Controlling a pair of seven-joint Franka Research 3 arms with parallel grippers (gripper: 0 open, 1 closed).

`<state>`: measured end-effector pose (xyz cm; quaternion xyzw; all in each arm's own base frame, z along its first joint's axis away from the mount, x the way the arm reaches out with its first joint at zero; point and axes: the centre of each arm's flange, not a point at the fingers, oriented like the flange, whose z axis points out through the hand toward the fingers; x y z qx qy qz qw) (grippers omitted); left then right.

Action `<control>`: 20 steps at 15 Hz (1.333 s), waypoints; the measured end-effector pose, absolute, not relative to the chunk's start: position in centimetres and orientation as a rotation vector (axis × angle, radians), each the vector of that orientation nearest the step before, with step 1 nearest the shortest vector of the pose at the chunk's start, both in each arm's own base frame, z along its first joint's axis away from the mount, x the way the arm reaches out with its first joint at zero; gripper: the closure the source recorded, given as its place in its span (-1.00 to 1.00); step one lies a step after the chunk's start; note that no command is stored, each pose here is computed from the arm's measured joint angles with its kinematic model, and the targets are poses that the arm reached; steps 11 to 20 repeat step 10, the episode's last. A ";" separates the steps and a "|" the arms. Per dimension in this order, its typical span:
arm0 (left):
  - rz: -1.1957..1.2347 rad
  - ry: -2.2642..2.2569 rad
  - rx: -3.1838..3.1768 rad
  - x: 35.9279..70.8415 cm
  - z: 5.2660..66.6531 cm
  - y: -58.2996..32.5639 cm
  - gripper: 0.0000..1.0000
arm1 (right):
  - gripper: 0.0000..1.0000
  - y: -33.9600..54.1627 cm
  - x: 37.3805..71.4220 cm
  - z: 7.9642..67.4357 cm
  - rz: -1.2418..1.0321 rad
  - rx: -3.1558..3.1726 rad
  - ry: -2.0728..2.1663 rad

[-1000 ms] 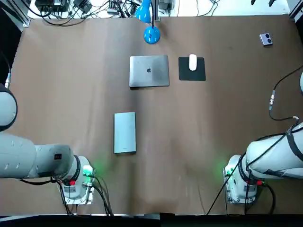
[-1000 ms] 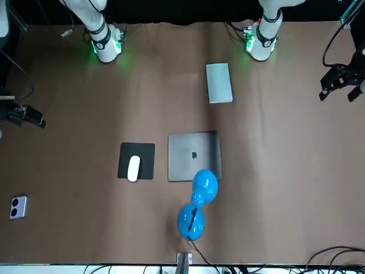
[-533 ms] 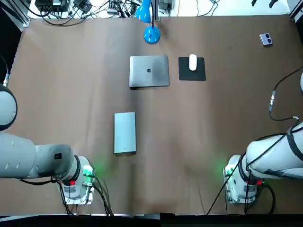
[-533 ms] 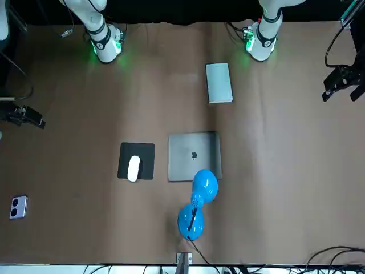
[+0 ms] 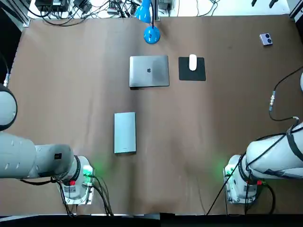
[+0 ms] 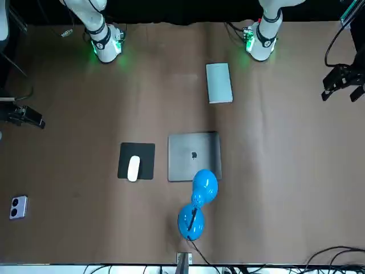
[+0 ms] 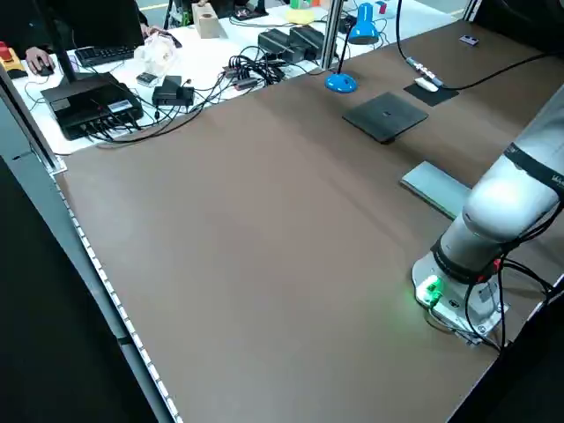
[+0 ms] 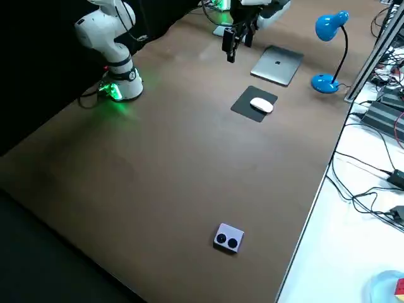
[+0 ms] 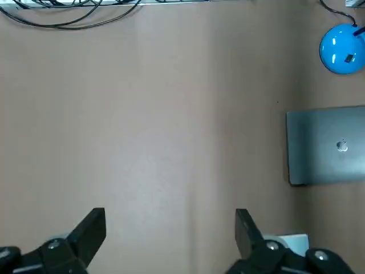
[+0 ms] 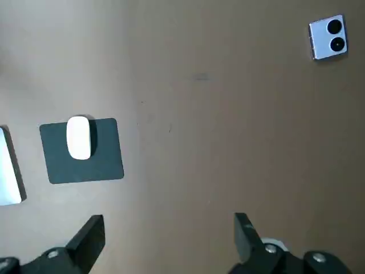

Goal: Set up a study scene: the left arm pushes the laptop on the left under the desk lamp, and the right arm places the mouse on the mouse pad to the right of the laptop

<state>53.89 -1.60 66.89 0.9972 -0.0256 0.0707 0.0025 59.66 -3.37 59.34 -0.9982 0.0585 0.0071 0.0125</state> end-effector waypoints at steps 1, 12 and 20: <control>0.222 -0.086 3.128 53.9 66.9 -1.6 -1.00 | -1.00 -3.4 59.7 59.3 0.022 -3.111 0.182; 0.156 -0.071 3.131 53.5 66.5 -1.6 -1.00 | -1.00 -3.4 59.7 59.3 0.021 -3.111 0.183; 0.156 -0.071 3.131 53.5 66.5 -1.6 -1.00 | -1.00 -3.4 59.7 59.3 0.021 -3.111 0.183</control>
